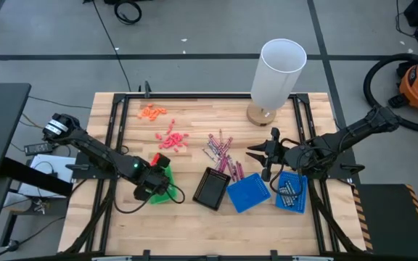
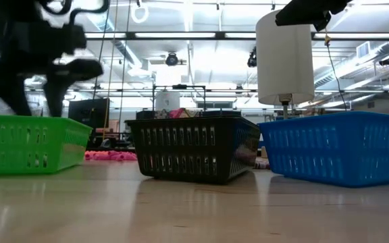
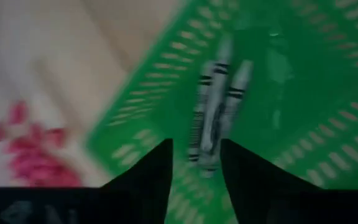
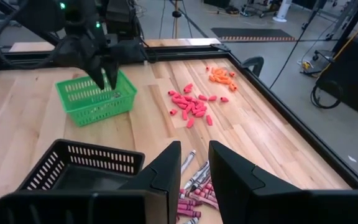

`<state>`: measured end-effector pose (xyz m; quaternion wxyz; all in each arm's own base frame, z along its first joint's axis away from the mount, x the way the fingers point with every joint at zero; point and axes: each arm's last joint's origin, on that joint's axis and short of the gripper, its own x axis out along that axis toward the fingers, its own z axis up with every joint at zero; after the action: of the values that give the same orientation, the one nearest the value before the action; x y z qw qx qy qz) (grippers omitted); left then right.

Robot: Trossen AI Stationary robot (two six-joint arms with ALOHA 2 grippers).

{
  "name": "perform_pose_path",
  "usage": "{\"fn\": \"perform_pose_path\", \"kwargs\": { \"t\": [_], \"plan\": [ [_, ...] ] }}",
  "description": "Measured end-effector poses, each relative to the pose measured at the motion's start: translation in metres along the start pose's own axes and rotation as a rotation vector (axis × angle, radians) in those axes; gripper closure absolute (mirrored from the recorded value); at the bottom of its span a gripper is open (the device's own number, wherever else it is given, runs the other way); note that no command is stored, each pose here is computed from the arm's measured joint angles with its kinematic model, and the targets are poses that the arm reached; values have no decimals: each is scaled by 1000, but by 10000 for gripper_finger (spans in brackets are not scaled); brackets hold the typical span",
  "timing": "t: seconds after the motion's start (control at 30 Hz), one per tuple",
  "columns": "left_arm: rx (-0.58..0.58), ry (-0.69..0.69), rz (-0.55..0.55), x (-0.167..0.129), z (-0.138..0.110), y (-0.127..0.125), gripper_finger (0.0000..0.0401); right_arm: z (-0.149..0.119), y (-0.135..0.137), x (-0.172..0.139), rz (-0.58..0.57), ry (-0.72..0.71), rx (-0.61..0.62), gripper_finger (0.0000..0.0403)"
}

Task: Sort crayons
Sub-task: Put the white crayon into the green bin

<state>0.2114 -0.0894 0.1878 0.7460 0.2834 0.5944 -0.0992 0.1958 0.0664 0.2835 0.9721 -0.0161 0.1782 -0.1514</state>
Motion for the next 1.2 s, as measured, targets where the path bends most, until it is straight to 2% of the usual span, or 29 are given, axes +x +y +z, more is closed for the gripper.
{"fn": "perform_pose_path", "kwargs": {
  "t": [0.2, 0.43, 0.73, 0.9, 1.2],
  "plan": [
    [19, 12, 225, -23, 11, 16, 226, 0, 0, 0, 0, -2, -1, 311],
    [38, -107, 320, -20, 25, 37, 222, 0, 0, 0, 1, -1, -2, 311],
    [21, -184, 272, -6, 27, 75, 222, 0, 0, 0, 1, -1, -4, 311],
    [60, -174, 231, 19, 31, 91, 222, 0, 0, 0, 1, 0, -6, 311],
    [39, -223, 169, 67, 27, 129, 224, 0, 0, 0, 1, -1, -13, 311]
  ]
}}
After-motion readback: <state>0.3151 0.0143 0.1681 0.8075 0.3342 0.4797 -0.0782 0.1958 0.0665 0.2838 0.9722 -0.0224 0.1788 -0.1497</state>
